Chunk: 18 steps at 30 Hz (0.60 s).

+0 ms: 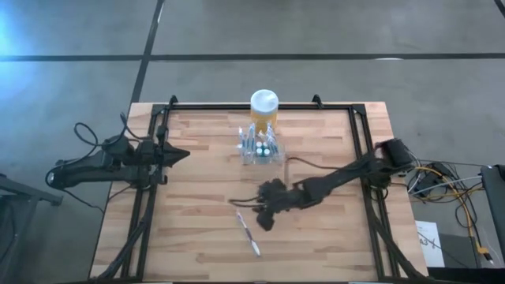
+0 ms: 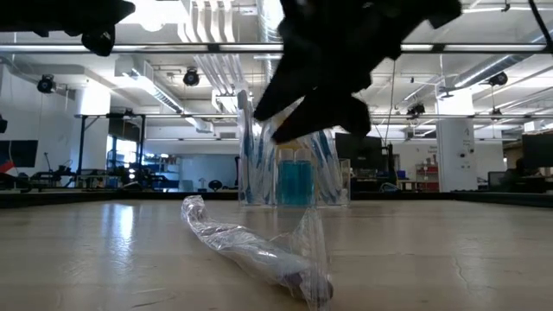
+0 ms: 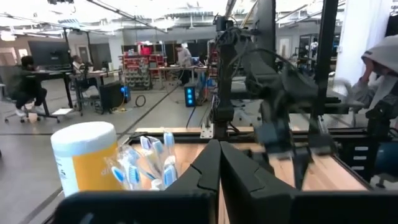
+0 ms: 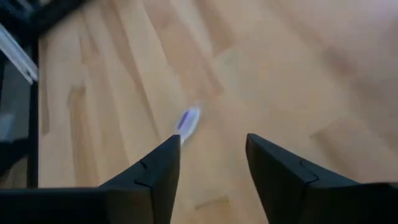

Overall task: Pick & Place toothbrushing station
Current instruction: Put the violet toothbrush into the transparent organizer

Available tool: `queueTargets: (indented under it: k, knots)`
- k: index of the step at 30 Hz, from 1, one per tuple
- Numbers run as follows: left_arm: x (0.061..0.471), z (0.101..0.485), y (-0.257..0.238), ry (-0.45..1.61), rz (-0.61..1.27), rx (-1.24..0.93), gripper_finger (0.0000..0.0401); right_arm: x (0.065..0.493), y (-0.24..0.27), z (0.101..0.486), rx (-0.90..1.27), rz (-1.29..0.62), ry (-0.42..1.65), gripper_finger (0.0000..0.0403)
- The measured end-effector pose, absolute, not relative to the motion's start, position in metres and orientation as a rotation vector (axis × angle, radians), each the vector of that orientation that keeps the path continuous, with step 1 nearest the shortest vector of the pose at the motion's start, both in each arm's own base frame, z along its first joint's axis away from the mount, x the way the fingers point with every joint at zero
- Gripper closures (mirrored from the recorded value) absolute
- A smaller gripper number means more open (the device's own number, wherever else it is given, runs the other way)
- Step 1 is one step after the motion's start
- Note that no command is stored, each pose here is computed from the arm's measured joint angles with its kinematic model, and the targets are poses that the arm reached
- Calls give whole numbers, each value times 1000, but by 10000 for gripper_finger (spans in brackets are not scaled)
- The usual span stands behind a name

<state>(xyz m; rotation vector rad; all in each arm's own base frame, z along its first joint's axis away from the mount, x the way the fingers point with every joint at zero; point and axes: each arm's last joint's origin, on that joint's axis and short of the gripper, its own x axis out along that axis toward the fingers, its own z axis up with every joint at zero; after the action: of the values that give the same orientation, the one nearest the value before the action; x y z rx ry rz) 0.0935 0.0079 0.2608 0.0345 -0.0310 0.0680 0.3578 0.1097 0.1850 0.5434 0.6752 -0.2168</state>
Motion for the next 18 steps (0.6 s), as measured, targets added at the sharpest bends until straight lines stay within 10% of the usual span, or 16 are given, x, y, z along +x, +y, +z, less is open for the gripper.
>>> queueTargets:
  k: [18]
  knots:
    - [94, 260, 8, -24, 63, 3, 391, 446, 172, 149, 607, -280, 1134, 143]
